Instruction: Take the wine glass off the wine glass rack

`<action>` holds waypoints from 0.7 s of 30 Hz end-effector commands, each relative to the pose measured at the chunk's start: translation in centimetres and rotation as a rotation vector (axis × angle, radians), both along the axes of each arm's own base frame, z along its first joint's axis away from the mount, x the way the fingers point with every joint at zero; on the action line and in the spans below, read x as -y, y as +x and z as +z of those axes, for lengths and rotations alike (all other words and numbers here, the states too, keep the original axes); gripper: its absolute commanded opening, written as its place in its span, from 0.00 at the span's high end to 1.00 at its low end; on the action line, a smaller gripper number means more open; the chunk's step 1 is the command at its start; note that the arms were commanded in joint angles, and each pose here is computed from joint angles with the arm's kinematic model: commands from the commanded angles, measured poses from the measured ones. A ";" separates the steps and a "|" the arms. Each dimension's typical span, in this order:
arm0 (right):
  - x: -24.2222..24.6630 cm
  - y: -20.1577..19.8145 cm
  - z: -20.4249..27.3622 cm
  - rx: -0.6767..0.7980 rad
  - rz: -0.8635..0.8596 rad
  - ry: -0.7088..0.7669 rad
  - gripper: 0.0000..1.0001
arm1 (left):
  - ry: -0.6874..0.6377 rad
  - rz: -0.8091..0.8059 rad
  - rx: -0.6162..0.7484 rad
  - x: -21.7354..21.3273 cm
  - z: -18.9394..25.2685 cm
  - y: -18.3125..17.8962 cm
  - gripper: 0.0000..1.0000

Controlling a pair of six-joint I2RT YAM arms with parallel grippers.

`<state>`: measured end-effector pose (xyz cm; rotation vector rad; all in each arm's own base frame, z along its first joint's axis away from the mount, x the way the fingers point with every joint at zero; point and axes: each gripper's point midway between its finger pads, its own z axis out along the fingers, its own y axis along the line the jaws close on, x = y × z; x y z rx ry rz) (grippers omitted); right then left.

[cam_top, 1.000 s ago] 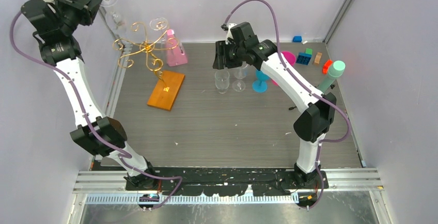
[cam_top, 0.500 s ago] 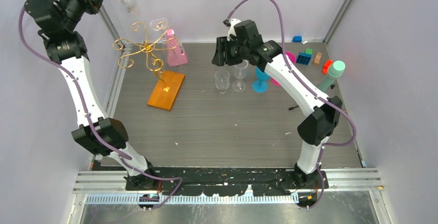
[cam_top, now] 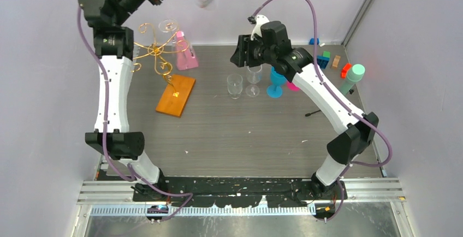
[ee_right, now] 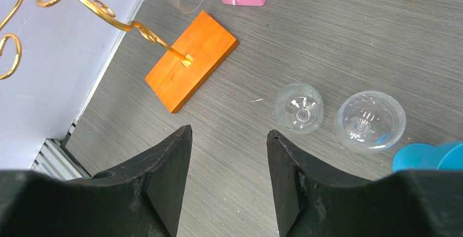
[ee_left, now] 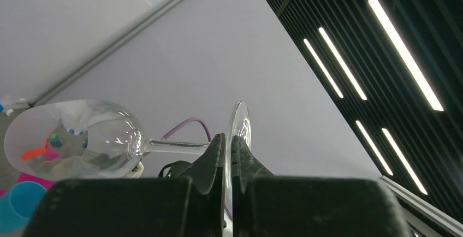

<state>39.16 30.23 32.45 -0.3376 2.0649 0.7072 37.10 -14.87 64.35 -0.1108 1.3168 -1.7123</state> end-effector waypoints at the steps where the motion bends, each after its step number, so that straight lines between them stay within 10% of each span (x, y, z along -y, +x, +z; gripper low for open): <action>1: 1.1 -1.0 6.6 0.199 -0.005 0.108 0.42 | -0.006 -0.092 0.051 3.3 0.2 -0.9 1.00; 21: 4.4 -7.0 16.2 0.743 0.085 0.247 0.35 | 0.016 -0.362 -0.324 12.4 -10.8 -2.0 1.00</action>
